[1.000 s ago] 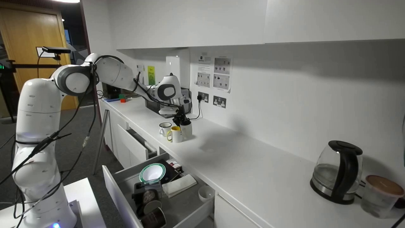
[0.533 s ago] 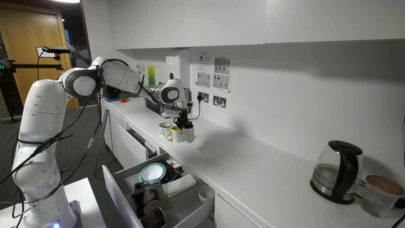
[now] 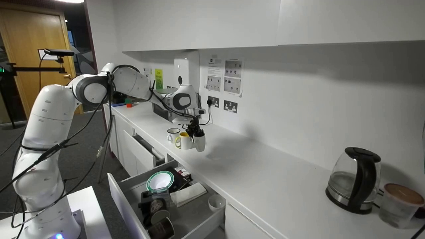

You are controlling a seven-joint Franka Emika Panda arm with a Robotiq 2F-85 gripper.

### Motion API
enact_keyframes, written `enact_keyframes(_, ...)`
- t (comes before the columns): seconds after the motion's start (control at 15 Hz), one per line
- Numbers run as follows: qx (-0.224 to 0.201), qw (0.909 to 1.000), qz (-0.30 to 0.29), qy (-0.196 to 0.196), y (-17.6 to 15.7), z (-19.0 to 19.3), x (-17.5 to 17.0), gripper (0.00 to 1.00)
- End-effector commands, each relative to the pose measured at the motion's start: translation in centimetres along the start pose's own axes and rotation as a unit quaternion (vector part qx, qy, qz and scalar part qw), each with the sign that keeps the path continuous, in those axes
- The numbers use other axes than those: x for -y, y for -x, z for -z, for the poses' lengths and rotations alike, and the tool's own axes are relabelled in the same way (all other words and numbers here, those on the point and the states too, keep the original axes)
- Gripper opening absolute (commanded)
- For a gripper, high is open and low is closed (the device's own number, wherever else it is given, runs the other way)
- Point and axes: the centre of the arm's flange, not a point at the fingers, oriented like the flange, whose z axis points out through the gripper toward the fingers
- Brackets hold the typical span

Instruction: Open the drawer on the right, take three mugs out of the drawer and place them on the countertop

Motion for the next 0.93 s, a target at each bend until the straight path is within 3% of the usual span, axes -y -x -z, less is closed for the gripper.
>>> enact_keyframes(0.0,0.005,0.9998,0.006,-0.019,-1.4,0.7,-1.2,0.02)
enact_keyframes(0.87,0.026,0.9988,0.001,-0.042,-2.1,-2.6,-1.4,0.02)
